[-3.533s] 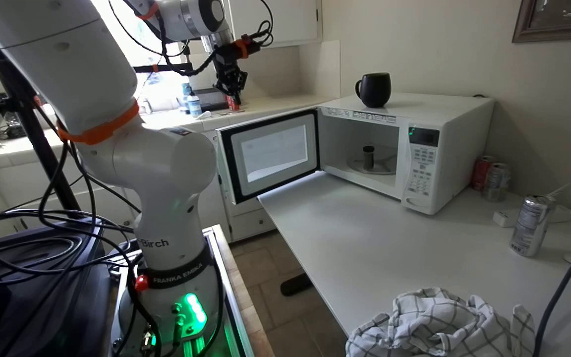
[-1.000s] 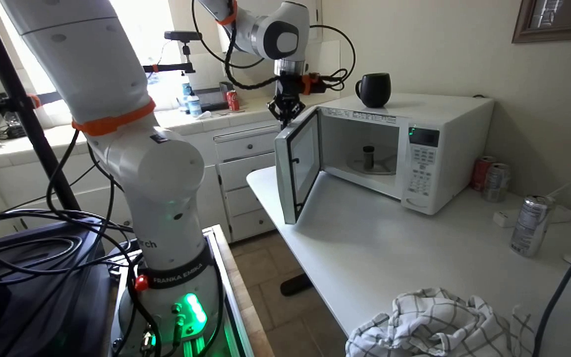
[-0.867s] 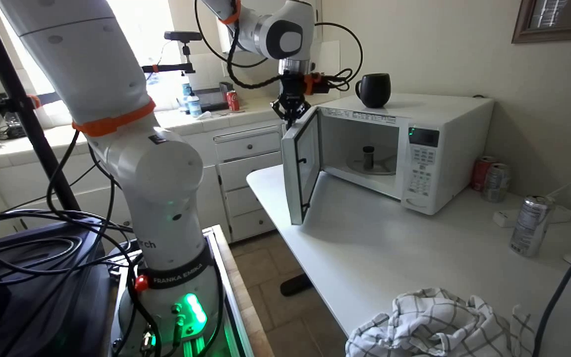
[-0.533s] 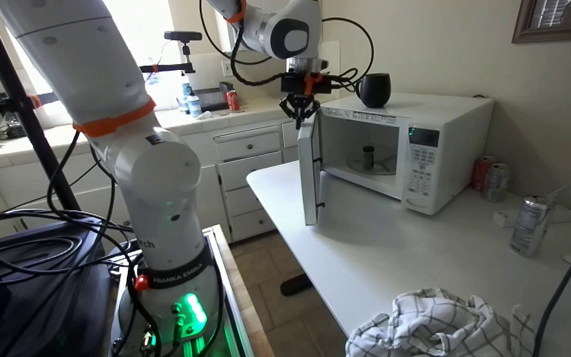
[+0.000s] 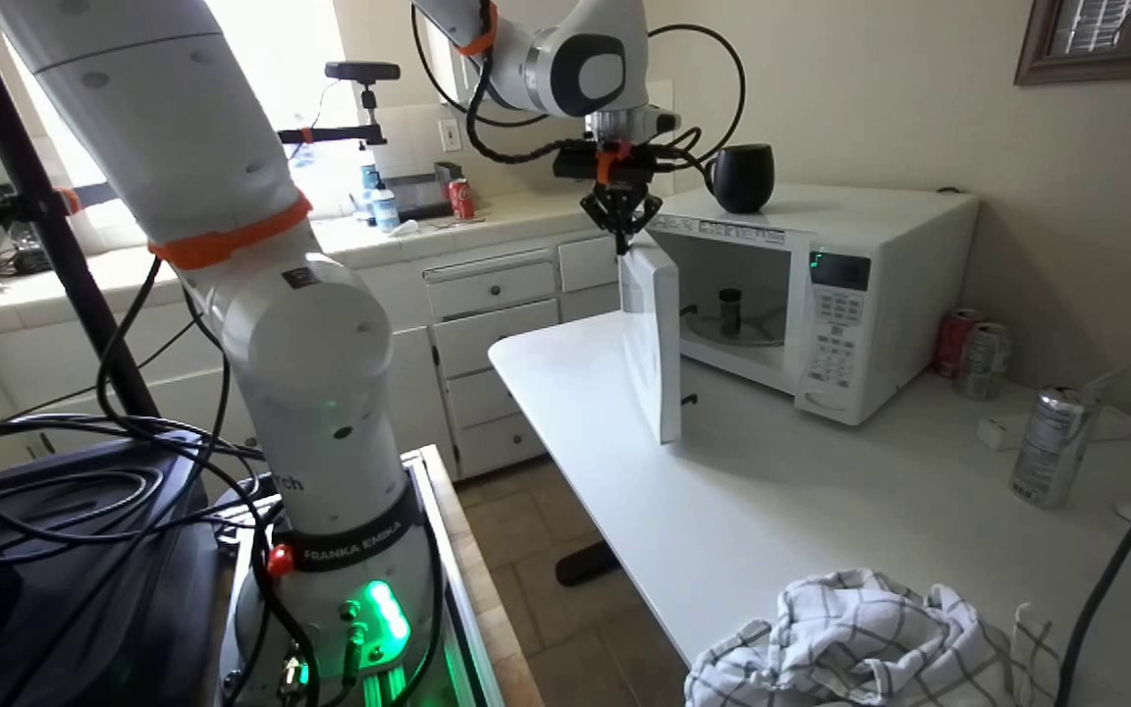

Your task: Close the microwave door.

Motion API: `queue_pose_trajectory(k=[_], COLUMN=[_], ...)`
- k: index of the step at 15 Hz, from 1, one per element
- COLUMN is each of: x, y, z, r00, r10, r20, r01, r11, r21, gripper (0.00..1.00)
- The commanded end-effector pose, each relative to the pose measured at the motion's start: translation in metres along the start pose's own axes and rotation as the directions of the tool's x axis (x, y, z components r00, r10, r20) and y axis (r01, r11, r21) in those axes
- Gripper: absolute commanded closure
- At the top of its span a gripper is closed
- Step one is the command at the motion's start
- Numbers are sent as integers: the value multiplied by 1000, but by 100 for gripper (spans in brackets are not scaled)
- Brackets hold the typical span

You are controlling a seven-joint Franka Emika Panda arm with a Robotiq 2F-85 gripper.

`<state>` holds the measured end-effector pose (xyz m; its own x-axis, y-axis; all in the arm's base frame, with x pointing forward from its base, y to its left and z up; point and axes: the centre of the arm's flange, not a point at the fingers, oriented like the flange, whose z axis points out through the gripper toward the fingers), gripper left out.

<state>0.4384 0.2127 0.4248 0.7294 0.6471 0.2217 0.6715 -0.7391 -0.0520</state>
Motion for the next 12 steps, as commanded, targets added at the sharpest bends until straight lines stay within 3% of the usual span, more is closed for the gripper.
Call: queue_pose_trajectory(k=[1,6,9,10,12], x=[-6,-15,-16,-23,-24], y=[17,59,81,73,77], z=[3,1,-2,-1,-2], r00=[985,919,882,909,906], r10=[168,393,471,417,423], r20=[29,43,31,15,16], r01=[-164,-374,-445,-401,-406], r11=[981,898,852,883,880], r21=[-107,-231,-275,-243,-246], gripper=[100,100,100,100,99])
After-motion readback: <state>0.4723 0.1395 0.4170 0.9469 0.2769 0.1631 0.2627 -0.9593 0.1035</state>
